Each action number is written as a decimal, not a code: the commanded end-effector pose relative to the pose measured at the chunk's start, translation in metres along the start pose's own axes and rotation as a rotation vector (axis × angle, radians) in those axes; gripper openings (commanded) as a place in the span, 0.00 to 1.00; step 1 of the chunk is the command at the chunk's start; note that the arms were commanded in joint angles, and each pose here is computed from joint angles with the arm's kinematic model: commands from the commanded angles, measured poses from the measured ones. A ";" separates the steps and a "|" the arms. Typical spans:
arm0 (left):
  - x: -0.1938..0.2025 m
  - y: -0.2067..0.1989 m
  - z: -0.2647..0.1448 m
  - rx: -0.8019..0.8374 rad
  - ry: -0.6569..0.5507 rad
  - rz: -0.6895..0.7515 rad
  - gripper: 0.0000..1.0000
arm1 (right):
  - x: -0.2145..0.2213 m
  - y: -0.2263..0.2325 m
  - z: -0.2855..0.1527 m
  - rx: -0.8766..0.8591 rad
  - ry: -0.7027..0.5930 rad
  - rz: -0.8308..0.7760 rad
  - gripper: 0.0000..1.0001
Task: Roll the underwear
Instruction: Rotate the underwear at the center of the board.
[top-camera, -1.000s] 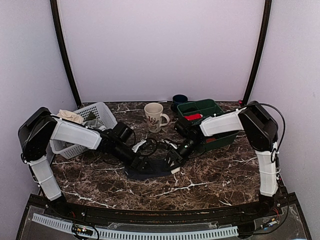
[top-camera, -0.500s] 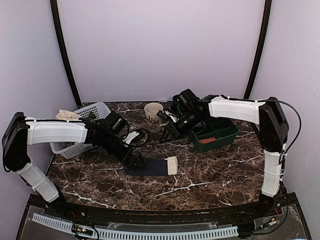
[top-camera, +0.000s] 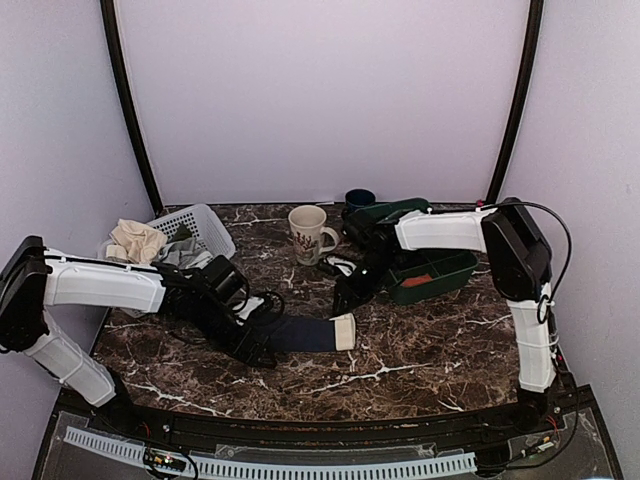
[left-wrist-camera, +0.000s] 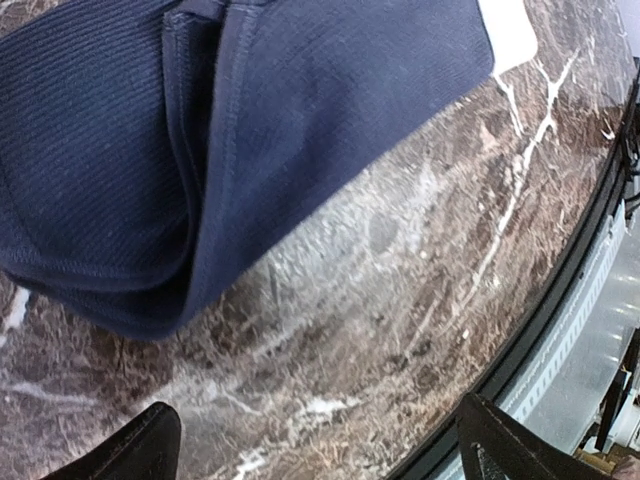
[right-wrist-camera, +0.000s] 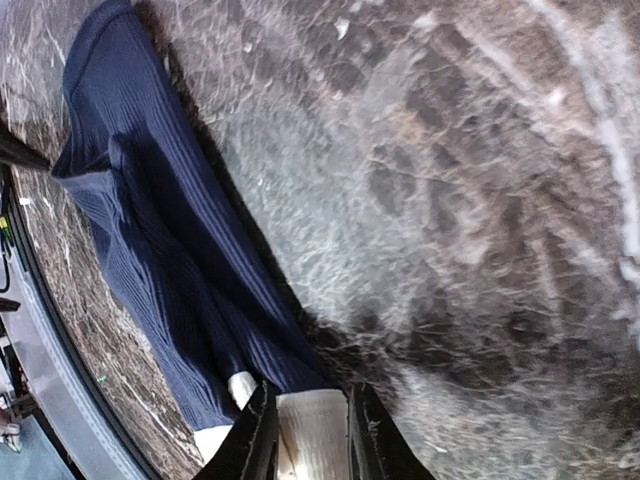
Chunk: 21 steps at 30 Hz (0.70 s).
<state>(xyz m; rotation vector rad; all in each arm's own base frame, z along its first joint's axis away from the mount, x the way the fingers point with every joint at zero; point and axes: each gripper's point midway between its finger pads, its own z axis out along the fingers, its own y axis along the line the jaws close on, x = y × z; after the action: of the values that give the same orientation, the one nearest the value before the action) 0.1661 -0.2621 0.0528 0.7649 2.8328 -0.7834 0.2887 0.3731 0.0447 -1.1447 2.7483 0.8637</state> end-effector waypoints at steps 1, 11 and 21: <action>-0.012 0.005 0.014 -0.007 -0.021 -0.007 0.99 | 0.028 0.007 0.015 0.005 0.076 -0.024 0.25; -0.078 0.016 0.021 0.040 -0.139 0.025 0.99 | 0.094 0.029 0.028 -0.070 0.135 0.006 0.24; -0.119 0.016 0.034 0.089 -0.133 0.127 0.99 | 0.086 0.087 0.060 -0.225 0.098 0.013 0.25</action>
<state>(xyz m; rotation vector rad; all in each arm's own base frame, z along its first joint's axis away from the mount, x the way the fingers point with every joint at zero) 0.2766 -0.3120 0.0426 0.7635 2.6505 -0.8758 0.1594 0.3829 0.0254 -1.3074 2.7674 1.1176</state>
